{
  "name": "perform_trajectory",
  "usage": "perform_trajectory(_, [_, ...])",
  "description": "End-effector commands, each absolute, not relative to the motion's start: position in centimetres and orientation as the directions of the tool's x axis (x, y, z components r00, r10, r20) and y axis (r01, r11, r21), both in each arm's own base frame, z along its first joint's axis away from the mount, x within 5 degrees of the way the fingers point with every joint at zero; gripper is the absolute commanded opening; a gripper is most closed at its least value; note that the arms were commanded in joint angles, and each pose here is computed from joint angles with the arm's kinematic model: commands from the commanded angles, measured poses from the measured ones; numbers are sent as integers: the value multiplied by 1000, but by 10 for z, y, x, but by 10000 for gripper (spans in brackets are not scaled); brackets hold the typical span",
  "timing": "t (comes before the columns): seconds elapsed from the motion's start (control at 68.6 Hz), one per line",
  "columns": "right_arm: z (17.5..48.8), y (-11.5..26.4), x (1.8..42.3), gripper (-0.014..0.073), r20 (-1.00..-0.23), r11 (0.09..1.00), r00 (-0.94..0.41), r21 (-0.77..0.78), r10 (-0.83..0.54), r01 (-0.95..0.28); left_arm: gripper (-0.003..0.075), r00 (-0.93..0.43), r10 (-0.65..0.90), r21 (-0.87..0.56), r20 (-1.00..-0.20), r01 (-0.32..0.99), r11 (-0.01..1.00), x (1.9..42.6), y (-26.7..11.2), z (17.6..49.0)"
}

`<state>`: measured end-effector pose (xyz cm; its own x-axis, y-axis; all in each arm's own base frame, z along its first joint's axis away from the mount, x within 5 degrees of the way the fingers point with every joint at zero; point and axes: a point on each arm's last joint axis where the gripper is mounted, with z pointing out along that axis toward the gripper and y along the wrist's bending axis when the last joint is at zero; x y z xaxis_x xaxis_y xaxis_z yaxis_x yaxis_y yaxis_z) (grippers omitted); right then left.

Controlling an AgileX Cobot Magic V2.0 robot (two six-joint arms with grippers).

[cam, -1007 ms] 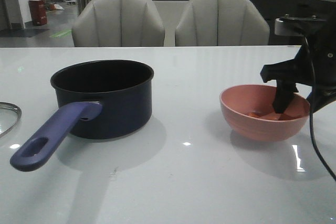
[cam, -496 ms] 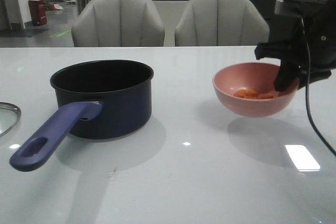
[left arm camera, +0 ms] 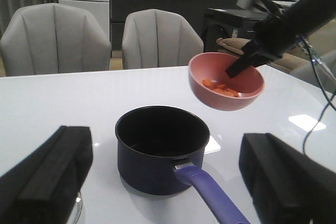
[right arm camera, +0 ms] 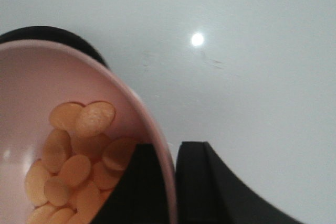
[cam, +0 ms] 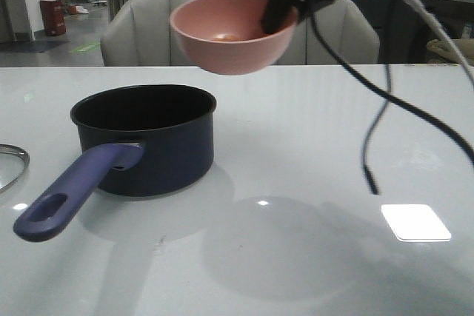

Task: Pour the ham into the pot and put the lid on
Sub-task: 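Lift the pink bowl and carry it over the saucepan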

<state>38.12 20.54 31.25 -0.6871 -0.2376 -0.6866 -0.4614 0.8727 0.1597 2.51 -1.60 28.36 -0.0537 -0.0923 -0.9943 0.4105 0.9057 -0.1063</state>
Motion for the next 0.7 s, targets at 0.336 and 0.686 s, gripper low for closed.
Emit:
perform_trajectory(0.336, [371,268,397,139,-890,827,-430,122,-154,-549,625,31,-135,-111,-990,416,903,24,-15,299])
perform_trajectory(0.686, [350,261,386,139,-999,830,-20,39,34,-557,625,31,-135,-111,-990,416,903,24,-15,299])
